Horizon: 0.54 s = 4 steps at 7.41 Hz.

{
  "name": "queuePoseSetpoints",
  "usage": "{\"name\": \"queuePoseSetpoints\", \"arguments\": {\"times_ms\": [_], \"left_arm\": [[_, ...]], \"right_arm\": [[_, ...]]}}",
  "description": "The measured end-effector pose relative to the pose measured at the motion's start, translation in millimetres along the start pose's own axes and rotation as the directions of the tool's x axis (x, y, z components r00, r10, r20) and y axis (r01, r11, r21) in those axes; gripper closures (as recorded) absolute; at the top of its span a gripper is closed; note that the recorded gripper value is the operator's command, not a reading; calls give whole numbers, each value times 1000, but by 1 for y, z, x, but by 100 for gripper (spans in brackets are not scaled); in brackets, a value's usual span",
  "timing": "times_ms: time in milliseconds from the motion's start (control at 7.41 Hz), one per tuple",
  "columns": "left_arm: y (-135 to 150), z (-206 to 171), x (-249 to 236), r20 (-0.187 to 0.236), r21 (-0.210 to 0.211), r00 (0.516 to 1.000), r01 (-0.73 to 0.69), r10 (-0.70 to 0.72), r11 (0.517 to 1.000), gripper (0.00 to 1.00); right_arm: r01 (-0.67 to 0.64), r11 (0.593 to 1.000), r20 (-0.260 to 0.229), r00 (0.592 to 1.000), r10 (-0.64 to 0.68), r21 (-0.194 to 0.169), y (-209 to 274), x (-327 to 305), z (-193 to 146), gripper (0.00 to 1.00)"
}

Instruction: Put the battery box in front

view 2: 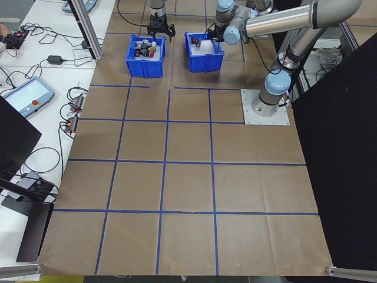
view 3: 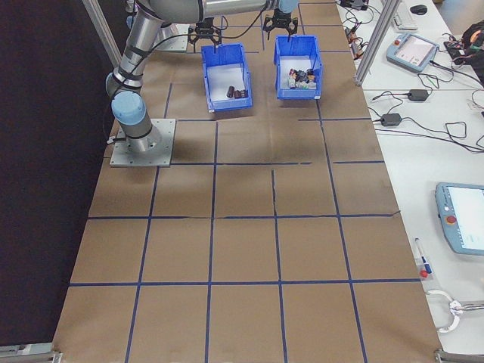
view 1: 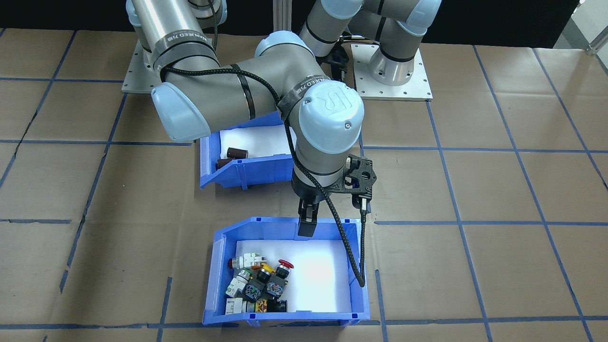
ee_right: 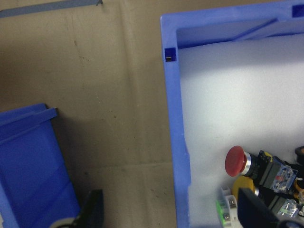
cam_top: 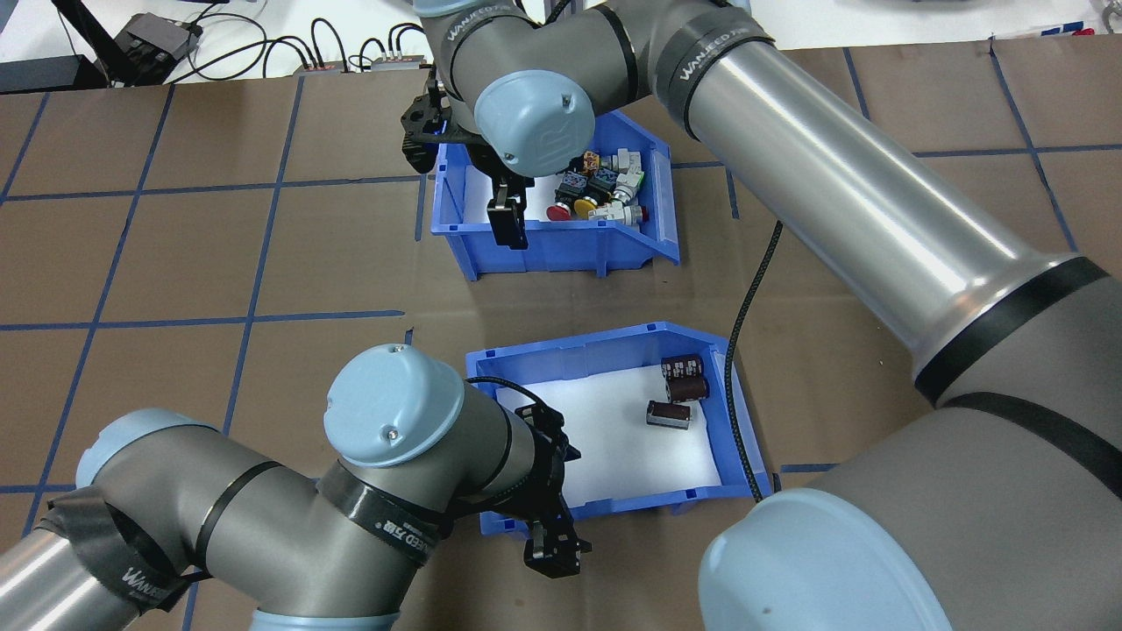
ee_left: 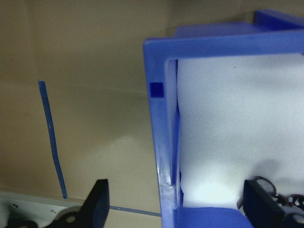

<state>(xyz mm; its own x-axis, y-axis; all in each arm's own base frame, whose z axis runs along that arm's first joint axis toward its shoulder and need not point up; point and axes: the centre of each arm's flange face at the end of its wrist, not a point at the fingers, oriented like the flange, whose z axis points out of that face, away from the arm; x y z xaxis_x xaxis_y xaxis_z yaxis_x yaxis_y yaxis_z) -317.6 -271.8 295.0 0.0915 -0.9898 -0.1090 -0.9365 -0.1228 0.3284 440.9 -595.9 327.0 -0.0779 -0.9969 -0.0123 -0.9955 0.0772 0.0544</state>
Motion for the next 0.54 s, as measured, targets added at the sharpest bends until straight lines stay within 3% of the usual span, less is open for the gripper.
{"name": "queuePoseSetpoints", "arguments": {"times_ms": [270, 540], "left_arm": [[-1, 10, -1, -9, 39, 1000, 6, -6, 999, 1], [1, 26, 0, -18, 77, 1000, -2, 4, 997, 1]], "right_arm": [[0, 1000, -70, 998, 1, 17, -2, 2, 34, 0], [-7, 1000, -78, 997, 6, -6, 2, -3, 61, 3]]}}
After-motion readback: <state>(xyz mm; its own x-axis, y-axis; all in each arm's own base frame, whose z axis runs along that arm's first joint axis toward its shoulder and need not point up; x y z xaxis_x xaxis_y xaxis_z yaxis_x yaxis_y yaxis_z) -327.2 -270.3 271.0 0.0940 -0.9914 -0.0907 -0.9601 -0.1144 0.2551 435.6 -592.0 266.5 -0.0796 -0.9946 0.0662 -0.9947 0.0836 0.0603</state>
